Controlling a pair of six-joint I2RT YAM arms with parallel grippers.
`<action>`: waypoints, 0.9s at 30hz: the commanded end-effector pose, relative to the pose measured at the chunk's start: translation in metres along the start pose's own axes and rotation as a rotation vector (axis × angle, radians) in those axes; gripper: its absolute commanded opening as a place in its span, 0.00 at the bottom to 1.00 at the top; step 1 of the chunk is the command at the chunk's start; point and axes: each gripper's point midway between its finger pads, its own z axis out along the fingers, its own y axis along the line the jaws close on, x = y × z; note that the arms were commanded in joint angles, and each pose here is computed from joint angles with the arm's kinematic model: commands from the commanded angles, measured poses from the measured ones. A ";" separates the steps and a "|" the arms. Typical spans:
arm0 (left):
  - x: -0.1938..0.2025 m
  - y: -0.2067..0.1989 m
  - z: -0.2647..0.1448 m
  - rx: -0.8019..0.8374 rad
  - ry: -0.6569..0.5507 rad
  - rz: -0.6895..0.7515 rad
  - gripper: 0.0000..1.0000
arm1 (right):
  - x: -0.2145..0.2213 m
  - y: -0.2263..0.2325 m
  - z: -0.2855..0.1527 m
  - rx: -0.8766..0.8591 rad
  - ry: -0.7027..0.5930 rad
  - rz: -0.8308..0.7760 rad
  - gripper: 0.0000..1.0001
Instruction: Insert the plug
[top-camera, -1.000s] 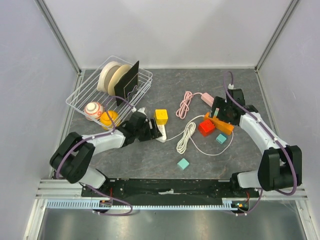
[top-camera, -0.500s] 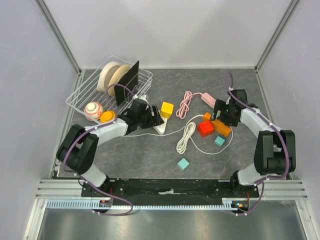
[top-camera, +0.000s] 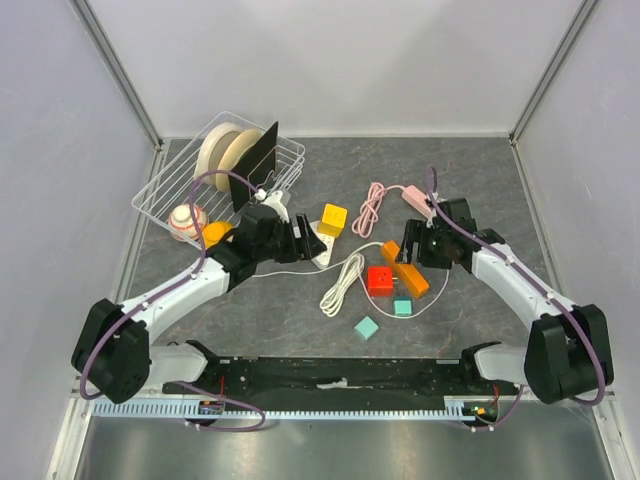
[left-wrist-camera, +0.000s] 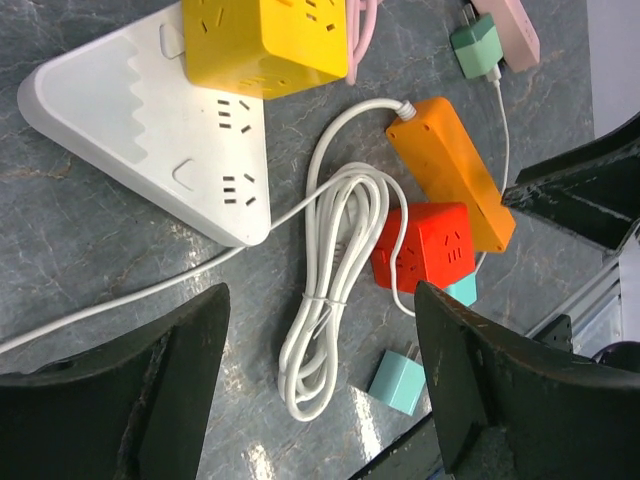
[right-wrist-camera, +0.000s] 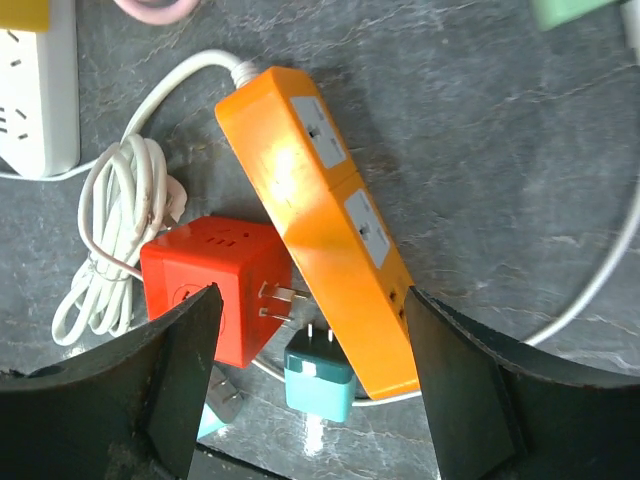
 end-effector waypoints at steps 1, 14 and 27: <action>0.006 -0.003 -0.015 0.020 0.029 0.049 0.81 | -0.027 0.001 -0.026 0.054 -0.117 -0.016 0.80; -0.012 0.014 -0.053 -0.015 -0.036 0.038 0.83 | 0.105 0.088 -0.025 -0.050 0.028 -0.270 0.79; 0.005 0.018 -0.073 0.006 -0.049 -0.004 0.83 | 0.164 0.098 0.004 0.075 0.099 -0.535 0.78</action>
